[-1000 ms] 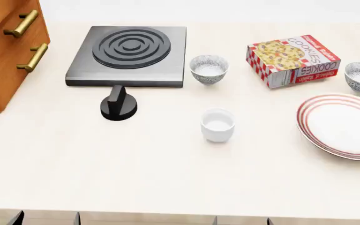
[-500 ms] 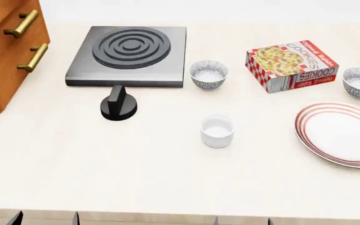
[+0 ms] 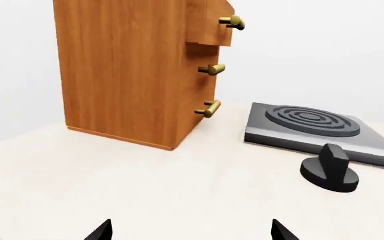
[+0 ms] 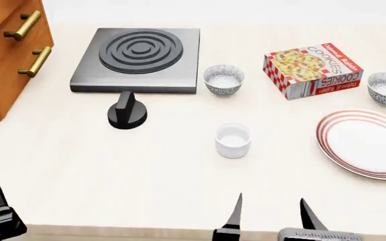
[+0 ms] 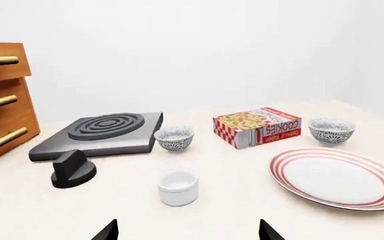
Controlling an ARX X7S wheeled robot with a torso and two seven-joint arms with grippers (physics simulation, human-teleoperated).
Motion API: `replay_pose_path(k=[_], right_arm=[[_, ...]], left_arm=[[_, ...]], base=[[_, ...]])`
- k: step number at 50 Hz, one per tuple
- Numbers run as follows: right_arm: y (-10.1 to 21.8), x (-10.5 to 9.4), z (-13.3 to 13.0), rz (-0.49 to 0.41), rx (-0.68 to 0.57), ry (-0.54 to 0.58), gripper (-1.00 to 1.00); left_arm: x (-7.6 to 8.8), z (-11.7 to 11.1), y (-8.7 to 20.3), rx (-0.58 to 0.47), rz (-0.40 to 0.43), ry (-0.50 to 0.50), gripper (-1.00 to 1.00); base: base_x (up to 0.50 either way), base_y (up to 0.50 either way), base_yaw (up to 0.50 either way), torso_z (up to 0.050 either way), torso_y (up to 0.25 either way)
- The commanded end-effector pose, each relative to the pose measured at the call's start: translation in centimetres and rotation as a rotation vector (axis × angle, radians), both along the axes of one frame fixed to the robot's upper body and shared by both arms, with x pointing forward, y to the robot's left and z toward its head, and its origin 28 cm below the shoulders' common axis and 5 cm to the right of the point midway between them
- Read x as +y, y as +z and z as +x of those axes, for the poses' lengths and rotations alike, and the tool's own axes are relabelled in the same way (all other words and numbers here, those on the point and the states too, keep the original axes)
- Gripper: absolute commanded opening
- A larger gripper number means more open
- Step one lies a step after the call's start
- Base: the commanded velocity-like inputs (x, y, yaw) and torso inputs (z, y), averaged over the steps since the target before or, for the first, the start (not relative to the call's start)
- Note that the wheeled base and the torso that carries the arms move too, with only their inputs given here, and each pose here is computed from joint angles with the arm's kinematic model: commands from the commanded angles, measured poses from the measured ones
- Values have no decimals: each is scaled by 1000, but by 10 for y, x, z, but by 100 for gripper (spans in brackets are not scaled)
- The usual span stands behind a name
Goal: Pick the akita bowl next to the plate and place it on the plate.
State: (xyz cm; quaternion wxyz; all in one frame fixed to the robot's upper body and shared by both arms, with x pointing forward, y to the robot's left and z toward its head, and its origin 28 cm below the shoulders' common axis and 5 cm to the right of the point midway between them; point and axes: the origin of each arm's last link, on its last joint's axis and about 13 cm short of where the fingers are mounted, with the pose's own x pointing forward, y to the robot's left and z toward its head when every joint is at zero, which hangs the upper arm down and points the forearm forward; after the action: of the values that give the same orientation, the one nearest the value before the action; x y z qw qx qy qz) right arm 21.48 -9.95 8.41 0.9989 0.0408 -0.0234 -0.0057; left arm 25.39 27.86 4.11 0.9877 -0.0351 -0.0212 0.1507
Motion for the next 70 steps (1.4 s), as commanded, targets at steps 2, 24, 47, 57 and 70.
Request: replay_pose_path(k=[2, 24, 47, 57, 70], right_arm=[[61, -3, -3, 13, -93, 18, 100], [100, -12, 5, -5, -204, 25, 100], [94, -13, 6, 22, -164, 43, 100], [94, -13, 6, 24, -165, 42, 100], [95, -12, 5, 27, -165, 47, 100]], left_arm=[[25, 13, 0, -33, -33, 113, 100], [23, 13, -1, -24, -30, 99, 100], [23, 13, -3, -24, -23, 100, 100], [23, 13, -2, -23, -25, 100, 100], [23, 12, -3, -22, -24, 100, 100]], base=[[0, 0, 0, 0, 0], [0, 0, 0, 0, 0], [0, -329, 0, 0, 0], [0, -500, 0, 0, 0], [0, -500, 0, 0, 0]])
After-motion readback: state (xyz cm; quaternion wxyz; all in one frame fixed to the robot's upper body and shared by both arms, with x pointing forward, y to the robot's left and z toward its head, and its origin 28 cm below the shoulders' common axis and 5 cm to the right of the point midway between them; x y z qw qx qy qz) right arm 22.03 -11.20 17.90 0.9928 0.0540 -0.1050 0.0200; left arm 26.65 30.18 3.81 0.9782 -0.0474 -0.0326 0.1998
